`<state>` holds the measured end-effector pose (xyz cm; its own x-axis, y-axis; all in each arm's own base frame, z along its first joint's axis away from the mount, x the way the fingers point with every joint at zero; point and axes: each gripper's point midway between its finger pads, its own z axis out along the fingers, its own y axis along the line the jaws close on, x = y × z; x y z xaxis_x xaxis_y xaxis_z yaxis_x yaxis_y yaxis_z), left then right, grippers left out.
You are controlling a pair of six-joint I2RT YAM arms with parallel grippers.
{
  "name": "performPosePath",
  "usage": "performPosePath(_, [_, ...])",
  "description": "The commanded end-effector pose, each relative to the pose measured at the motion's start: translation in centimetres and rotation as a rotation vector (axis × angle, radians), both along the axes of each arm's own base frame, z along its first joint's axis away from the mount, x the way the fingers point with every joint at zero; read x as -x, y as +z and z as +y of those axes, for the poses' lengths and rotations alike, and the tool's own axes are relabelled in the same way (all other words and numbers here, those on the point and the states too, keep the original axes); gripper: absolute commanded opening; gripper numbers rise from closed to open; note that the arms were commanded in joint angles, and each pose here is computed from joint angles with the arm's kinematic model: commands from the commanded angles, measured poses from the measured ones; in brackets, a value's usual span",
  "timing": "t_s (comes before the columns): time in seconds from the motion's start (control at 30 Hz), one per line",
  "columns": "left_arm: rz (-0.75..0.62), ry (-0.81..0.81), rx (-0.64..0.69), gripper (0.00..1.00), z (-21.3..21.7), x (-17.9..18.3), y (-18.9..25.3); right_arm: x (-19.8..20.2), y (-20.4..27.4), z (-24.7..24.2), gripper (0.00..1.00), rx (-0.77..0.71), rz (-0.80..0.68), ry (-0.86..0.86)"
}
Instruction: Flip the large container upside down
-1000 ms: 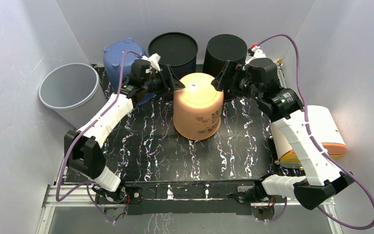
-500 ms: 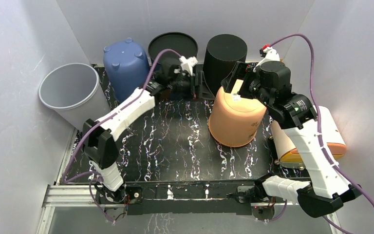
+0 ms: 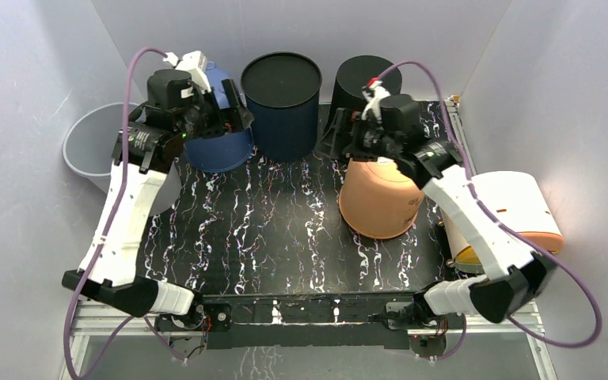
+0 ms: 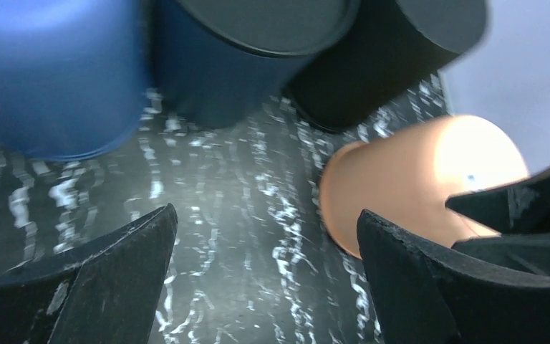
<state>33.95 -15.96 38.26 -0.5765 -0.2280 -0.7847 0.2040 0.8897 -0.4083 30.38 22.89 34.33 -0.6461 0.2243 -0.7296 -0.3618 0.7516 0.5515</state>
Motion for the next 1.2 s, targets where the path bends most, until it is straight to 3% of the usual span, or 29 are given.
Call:
performPosePath(0.0, [0.008, 0.295, -0.255, 0.97, 7.9, 0.7, -0.8, 0.0, -0.1, 4.7, 0.98, -0.033, 0.0, 0.123])
performPosePath(0.1, [0.024, 0.364, -0.327, 0.98, 10.3, 1.0, -0.6, -0.7, -2.8, 5.1, 0.98, 0.073, 0.06, 0.09])
performPosePath(0.27, [0.073, 0.415, -0.372, 0.99, 12.5, 0.1, -1.8, -2.7, -7.8, 0.7, 0.98, 0.323, 0.153, -0.132])
performPosePath(0.5, [0.135, 0.463, -0.377, 0.98, 15.5, -1.4, -3.2, -4.0, -8.0, -6.0, 0.98, 0.517, 0.1, -0.374])
performPosePath(0.63, [0.128, 0.501, -0.414, 0.98, 17.3, -1.8, -3.0, -3.0, -5.6, -2.4, 0.98, 0.386, 0.043, -0.165])
performPosePath(0.7, [0.163, 0.626, -0.576, 0.98, 20.8, -2.3, -3.0, -1.2, -2.6, 0.7, 0.98, 0.197, -0.042, -0.011])
performPosePath(0.8, [0.16, 0.667, -0.671, 0.98, 22.8, -5.0, -2.8, -0.4, -2.2, 0.7, 0.98, 0.187, -0.031, 0.008])
performPosePath(0.9, [0.213, 0.573, -0.54, 0.98, 24.7, -7.3, -6.1, 0.0, -3.3, 0.2, 0.98, 0.211, 0.006, -0.001])
performPosePath(1.0, [0.317, 0.528, -0.448, 0.96, 25.5, -7.3, -10.0, 0.4, -3.9, 0.1, 0.98, 0.198, 0.023, -0.01])
performPosePath(1.17, [0.403, 0.451, -0.343, 0.77, 24.1, -6.1, -13.4, 0.3, -4.6, 0.1, 0.98, 0.215, 0.038, -0.01])
